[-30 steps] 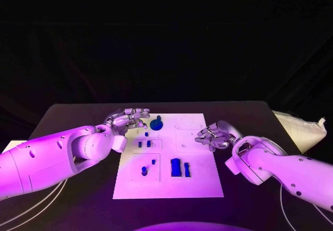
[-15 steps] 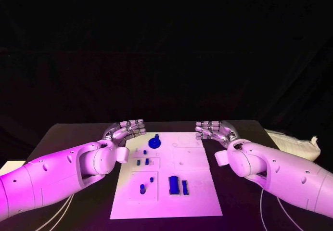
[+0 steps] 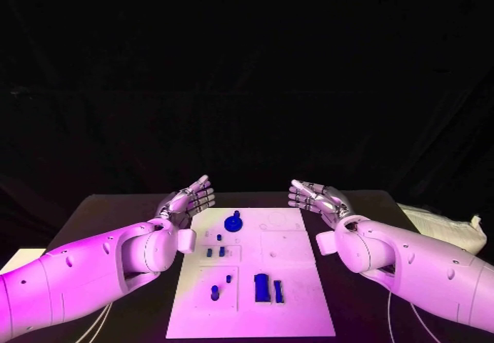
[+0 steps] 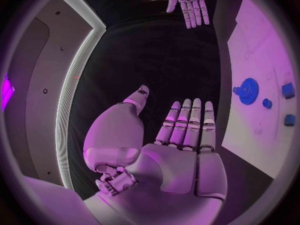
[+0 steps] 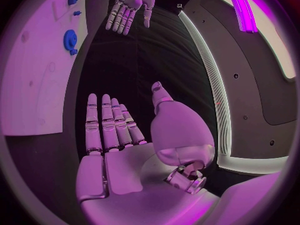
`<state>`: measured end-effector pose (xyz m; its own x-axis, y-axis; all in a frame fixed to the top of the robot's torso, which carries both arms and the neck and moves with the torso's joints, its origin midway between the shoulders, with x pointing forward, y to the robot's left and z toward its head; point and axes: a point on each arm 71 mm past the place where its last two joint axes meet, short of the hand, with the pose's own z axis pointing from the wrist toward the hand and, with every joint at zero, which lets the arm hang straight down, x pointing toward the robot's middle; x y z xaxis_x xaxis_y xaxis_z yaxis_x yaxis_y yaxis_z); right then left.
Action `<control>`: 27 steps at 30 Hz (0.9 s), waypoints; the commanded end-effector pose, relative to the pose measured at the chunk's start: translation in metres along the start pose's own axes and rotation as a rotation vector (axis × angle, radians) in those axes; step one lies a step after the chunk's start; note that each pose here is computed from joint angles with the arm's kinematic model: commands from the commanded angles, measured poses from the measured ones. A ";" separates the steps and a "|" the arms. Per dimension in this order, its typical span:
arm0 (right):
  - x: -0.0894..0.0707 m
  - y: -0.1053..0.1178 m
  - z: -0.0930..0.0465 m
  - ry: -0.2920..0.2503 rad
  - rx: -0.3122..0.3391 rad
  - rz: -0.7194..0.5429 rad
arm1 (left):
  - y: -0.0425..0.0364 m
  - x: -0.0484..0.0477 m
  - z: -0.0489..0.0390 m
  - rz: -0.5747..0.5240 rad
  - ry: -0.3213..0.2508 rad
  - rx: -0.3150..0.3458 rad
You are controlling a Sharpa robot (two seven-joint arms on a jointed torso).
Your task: Assemble the parts on the task board
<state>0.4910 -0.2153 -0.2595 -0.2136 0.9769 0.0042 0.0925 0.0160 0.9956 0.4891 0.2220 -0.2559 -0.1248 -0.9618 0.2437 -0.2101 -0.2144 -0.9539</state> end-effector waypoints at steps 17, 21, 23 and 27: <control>0.029 0.033 -0.027 -0.198 -0.094 0.015 | -0.0181 0.0396 -0.0271 0.225 -0.132 0.194; 0.029 0.033 -0.027 -0.198 -0.094 0.015 | -0.0181 0.0396 -0.0271 0.225 -0.132 0.194; 0.029 0.033 -0.027 -0.198 -0.094 0.015 | -0.0181 0.0396 -0.0271 0.225 -0.132 0.194; 0.029 0.033 -0.027 -0.198 -0.094 0.015 | -0.0181 0.0396 -0.0271 0.225 -0.132 0.194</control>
<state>0.4620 -0.1922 -0.2261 -0.0289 0.9995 0.0106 0.0217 -0.0099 0.9997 0.4621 0.1930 -0.2274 -0.0232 -0.9993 0.0297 -0.0395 -0.0288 -0.9988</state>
